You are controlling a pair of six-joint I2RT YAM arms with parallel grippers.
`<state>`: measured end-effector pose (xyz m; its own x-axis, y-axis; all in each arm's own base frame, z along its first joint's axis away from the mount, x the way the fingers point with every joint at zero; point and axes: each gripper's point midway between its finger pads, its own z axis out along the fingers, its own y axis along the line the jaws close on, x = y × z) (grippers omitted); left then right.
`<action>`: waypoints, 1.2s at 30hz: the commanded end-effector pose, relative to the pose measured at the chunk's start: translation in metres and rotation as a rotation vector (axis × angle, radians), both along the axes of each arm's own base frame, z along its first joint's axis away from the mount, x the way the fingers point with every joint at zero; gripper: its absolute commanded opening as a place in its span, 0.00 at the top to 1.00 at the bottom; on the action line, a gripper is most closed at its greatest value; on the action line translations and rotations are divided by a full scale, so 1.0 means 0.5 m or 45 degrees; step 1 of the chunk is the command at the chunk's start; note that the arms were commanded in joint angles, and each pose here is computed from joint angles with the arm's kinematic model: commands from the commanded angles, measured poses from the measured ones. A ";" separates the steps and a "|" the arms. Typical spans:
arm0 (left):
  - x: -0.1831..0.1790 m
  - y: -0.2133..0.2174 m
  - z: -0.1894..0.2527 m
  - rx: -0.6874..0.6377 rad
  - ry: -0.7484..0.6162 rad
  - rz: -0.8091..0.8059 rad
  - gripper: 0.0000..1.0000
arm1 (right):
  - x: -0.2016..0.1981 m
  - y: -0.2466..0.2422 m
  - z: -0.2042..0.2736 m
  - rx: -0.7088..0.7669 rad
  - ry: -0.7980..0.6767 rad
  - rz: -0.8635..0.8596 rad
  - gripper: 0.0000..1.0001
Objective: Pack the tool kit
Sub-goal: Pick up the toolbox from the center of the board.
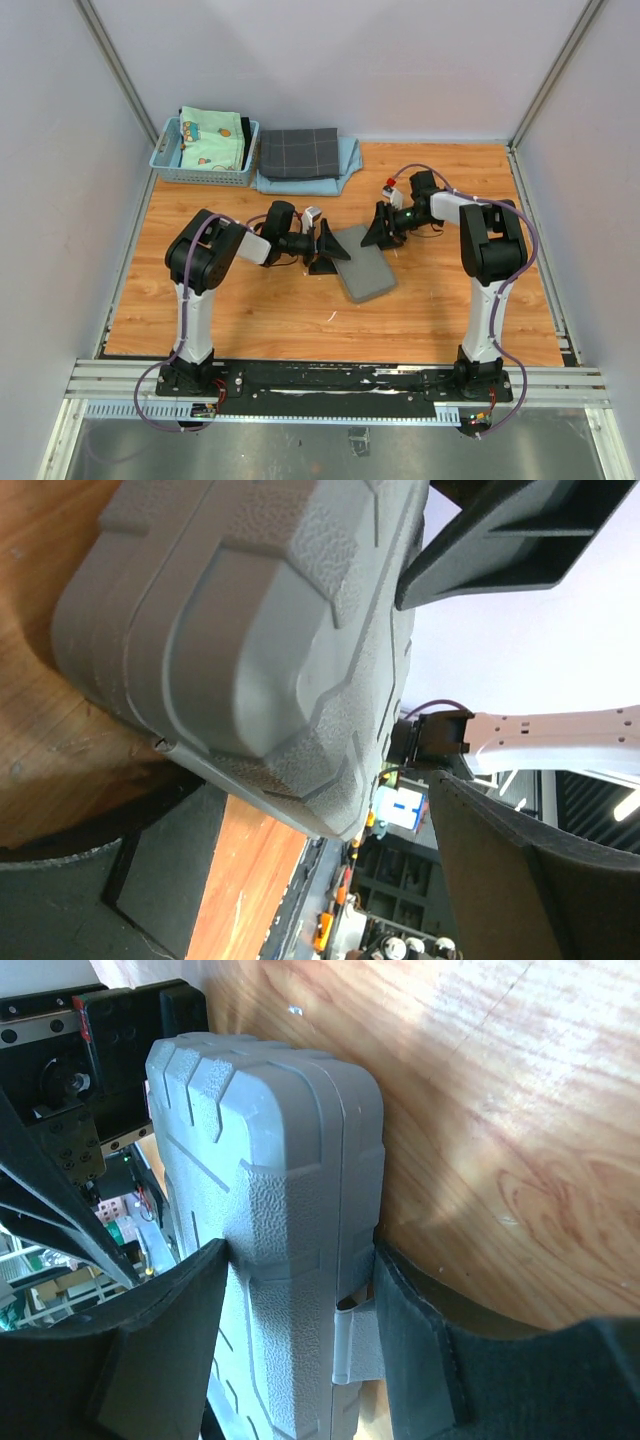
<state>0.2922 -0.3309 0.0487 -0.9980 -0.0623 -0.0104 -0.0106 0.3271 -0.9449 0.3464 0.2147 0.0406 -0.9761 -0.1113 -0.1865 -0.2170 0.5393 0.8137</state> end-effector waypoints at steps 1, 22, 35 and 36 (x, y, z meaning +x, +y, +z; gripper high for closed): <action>0.024 -0.029 -0.054 0.035 -0.029 0.108 0.13 | -0.064 0.028 -0.061 -0.027 0.135 0.072 0.49; 0.093 -0.044 -0.043 0.056 -0.014 0.324 0.14 | -0.158 0.102 -0.095 -0.067 0.342 0.174 0.54; 0.131 -0.049 -0.036 0.071 -0.013 0.399 0.31 | -0.179 0.118 -0.086 -0.087 0.366 0.186 0.55; 0.133 -0.050 -0.034 0.065 -0.009 0.403 0.32 | -0.181 0.120 -0.083 -0.086 0.367 0.187 0.55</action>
<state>0.3230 -0.3384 0.0438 -0.9760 -0.2174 0.0146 -0.0873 0.3289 -0.9403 0.3527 0.2351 0.0409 -0.9811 -0.0827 -0.1750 -0.1927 0.5020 0.8431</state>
